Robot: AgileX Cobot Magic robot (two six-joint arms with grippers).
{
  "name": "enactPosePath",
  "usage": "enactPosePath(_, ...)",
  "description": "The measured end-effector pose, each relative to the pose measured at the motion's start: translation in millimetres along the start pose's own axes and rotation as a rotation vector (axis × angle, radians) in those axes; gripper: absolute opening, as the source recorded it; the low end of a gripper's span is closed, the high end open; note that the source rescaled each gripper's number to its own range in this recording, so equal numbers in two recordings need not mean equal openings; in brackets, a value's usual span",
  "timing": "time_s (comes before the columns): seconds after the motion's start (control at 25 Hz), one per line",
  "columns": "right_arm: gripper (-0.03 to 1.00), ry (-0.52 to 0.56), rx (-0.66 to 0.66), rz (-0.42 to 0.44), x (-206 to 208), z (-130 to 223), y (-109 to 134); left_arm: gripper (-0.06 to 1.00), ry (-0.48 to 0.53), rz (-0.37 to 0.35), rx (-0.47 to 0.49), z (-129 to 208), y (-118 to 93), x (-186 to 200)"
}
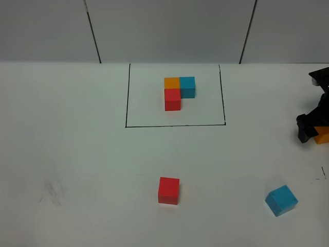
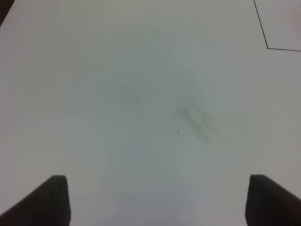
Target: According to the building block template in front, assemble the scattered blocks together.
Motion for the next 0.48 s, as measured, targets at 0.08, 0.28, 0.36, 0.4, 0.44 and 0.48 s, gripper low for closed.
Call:
enactPosePath(0.08, 0.74, 0.010, 0.000, -0.002, -3, 2, 0, 0.66, 0.000, 0.000, 0.000, 0, 0, 0)
enactPosePath(0.28, 0.28, 0.030, -0.009, -0.008, -8, 5, -1, 0.66, 0.000, 0.000, 0.000, 0, 0, 0)
enactPosePath(0.36, 0.28, 0.017, -0.011, -0.005, -3, 3, -2, 0.66, 0.000, 0.000, 0.000, 0, 0, 0)
enactPosePath(0.4, 0.28, 0.000, -0.011, -0.002, 4, 1, -3, 0.66, 0.000, 0.000, 0.000, 0, 0, 0)
enactPosePath(0.44, 0.28, -0.024, -0.013, 0.001, 12, -3, -3, 0.66, 0.000, 0.000, 0.000, 0, 0, 0)
enactPosePath(0.48, 0.28, -0.068, -0.016, 0.003, 27, -9, -3, 0.66, 0.000, 0.000, 0.000, 0, 0, 0)
Point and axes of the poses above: a point on each arm's last joint axis where the gripper is mounted, x pointing back along that axis away from the gripper, y along the wrist's bending axis when the last joint is at zero, z = x × y, the point moved 8 cm from there along -x, pointing out along that axis toward the gripper, and after that the axes turned 10 degrees about -x, right-handed, at the moved point
